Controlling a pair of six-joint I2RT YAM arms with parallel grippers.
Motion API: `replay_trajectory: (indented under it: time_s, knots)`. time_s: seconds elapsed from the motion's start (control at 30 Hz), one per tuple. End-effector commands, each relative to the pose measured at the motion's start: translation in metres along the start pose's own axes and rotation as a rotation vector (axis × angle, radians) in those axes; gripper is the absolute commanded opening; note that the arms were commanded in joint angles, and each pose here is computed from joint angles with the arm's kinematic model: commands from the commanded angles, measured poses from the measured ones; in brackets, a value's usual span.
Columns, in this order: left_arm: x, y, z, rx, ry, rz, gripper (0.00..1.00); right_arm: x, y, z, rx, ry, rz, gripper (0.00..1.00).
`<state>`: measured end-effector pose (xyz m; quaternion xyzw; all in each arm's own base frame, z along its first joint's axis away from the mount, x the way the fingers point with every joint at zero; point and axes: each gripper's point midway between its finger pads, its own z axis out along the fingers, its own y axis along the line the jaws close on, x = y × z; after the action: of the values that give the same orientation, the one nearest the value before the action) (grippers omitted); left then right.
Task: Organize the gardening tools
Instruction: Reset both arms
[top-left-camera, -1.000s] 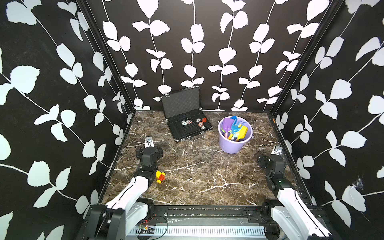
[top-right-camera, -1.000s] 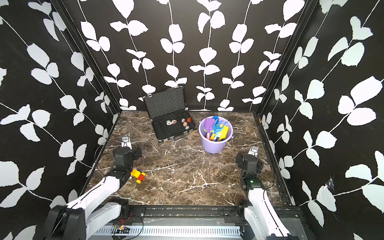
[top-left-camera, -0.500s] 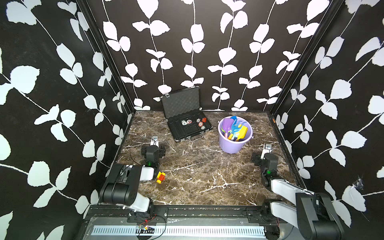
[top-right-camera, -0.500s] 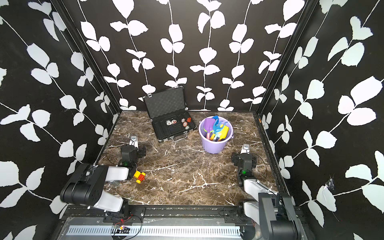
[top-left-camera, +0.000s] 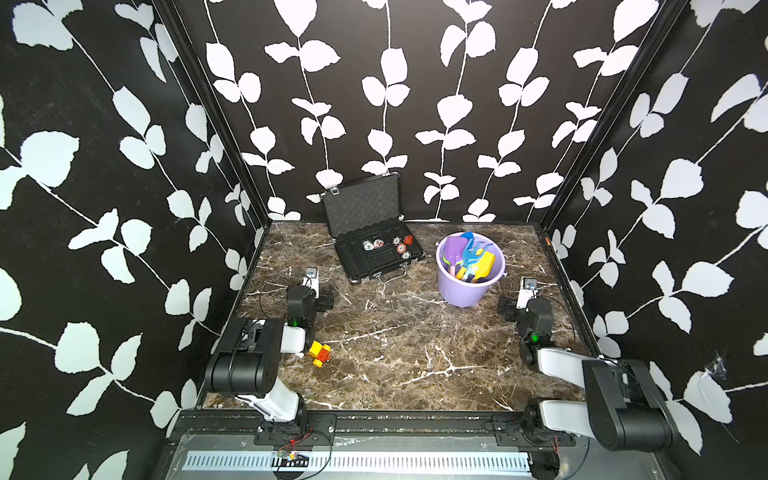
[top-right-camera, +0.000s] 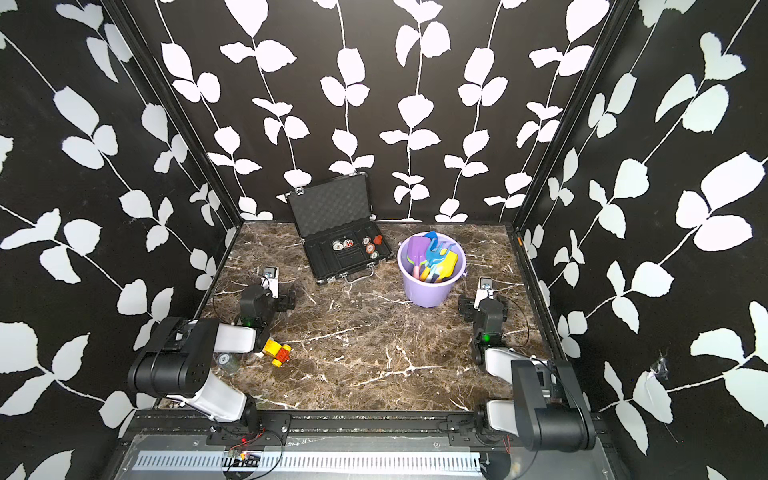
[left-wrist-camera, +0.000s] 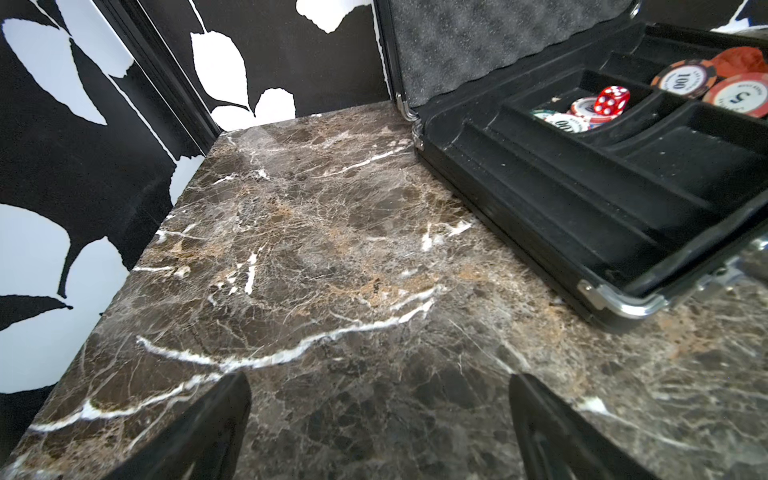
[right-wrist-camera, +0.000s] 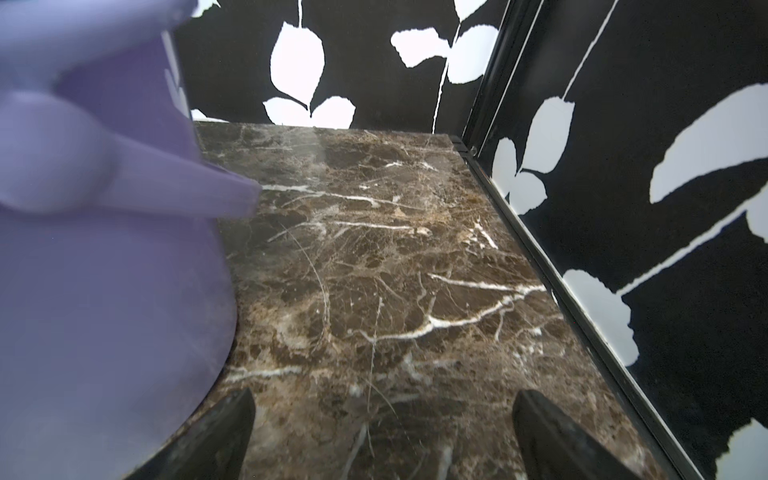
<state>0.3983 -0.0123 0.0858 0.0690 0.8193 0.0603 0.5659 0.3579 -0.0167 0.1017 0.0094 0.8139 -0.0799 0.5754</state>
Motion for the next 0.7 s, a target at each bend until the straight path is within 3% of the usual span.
replay_trajectory:
  time_s: [0.0,0.13,0.2,0.67]
  knots:
    - [-0.011,0.005,0.000,-0.024,-0.027,-0.011,0.99,-0.016,0.005,0.010,-0.016,-0.074,-0.004,0.99]
    - [-0.010,0.008,-0.001,-0.039,-0.024,-0.019,0.99,-0.008,0.012,0.029,-0.034,-0.043,-0.012,0.99]
    - [-0.010,0.008,-0.001,-0.039,-0.024,-0.018,0.99,-0.002,0.009,0.034,-0.016,0.031,-0.010,0.99]
    - [-0.010,0.009,-0.001,-0.046,-0.027,-0.019,0.99,-0.003,0.004,0.036,0.009,0.030,0.002,0.99]
